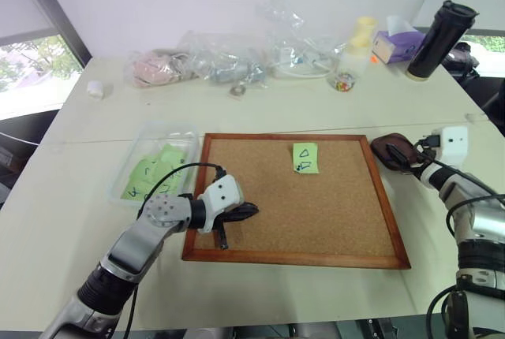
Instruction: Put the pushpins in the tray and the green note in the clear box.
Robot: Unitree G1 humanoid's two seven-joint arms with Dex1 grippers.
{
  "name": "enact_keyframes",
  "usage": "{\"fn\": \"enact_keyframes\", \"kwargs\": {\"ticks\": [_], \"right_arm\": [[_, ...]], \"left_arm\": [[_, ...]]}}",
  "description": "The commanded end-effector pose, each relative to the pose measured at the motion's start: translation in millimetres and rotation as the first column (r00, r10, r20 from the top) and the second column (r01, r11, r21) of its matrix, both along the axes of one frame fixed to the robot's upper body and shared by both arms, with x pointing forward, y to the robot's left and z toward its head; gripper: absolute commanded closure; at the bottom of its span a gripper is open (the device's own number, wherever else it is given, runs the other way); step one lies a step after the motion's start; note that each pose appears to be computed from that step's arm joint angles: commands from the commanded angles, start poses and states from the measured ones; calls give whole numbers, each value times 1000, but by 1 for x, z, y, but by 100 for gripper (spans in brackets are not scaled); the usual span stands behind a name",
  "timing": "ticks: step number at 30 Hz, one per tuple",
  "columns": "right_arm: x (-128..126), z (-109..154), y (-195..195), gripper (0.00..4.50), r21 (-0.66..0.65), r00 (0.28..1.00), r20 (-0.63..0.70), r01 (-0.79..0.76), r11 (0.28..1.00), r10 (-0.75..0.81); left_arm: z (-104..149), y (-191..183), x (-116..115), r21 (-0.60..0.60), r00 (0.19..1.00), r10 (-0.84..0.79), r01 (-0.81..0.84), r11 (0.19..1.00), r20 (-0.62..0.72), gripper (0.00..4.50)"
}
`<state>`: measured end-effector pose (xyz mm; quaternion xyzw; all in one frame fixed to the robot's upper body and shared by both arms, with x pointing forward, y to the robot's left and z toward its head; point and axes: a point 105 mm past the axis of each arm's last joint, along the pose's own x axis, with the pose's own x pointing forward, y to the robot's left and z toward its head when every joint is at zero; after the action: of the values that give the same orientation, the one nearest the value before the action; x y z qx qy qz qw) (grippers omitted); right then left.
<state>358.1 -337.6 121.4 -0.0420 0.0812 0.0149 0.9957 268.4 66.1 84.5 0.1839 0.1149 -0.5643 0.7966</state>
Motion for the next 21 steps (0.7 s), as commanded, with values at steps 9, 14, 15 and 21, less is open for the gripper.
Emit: {"fn": "enact_keyframes", "kwargs": {"ticks": [9,14,15,21], "right_arm": [[0,3,-6,8,-30,1000,13,-5,1000,6],[3,24,-5,8,-7,997,74,-16,1000,17],[4,30,-2,8,-9,996,88,-31,999,32],[-4,57,61,8,-55,946,100,-303,951,307]], "left_arm": [[-6,-2,-3,11,1000,-3,3,1000,-24,450],[-7,-2,-3,10,1000,-1,2,1000,-25,450],[-7,-2,-3,10,1000,-1,1,1000,-25,450],[-7,-1,-3,9,1000,-3,3,1000,-25,450]]}}
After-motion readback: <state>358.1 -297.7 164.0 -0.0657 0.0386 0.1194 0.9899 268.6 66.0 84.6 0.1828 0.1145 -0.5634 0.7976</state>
